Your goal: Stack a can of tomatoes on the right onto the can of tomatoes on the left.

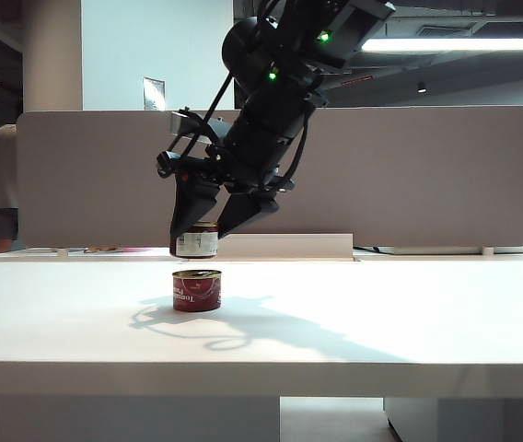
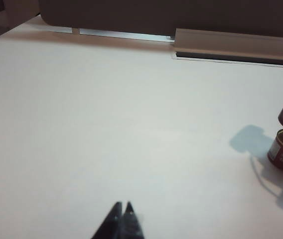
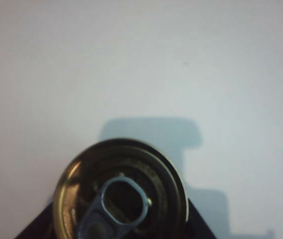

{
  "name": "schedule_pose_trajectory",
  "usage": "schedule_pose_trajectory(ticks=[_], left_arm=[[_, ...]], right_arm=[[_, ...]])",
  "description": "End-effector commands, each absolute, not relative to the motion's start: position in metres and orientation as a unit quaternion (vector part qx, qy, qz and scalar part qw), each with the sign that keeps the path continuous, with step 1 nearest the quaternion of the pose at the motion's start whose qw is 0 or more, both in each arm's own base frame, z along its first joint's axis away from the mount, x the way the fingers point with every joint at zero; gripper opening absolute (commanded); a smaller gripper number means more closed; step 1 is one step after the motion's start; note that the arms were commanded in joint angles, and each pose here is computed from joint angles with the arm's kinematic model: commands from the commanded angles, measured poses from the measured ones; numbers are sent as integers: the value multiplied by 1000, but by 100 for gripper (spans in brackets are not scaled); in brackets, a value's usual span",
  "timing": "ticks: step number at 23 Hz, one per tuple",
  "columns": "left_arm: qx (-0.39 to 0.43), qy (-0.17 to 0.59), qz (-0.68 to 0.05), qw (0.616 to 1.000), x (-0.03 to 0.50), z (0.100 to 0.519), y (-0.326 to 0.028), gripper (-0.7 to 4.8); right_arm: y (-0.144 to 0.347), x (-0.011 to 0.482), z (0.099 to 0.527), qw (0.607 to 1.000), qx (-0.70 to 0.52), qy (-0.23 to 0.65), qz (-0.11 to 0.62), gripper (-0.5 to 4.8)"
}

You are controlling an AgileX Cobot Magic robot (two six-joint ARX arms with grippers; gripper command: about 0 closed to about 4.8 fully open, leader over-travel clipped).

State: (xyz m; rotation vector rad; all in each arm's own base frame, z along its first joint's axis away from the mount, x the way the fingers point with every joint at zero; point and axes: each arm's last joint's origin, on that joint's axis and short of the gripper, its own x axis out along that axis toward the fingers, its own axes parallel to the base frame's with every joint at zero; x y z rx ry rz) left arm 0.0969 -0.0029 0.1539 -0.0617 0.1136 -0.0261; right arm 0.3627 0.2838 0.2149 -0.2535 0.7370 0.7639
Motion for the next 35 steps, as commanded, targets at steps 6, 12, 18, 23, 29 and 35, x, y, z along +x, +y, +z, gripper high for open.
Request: schedule_pose_trajectory(ticks=[6,12,18,23,29,35], left_arm=[[-29,49,-14,998,97,156,-3,-6],[-29,49,-14,998,97,156,-3,-6],[-29,49,-13,998,97,156,-3,-6],[-29,49,-13,998,97,156,-3,-6],[-29,49,-13,998,97,156,-3,-6],[-29,49,-13,998,97,156,-3,-6]], right_arm=[[285,364,215,855,-123,350,363,179],[283,365,215,856,-123,351,360,179],[284,365,211,854,-123,354,360,179],[286,366,202,849,-124,363,364,179],[287,365,198,844,-128,375,363,179],[285,364,195,838,-131,388,360,179]])
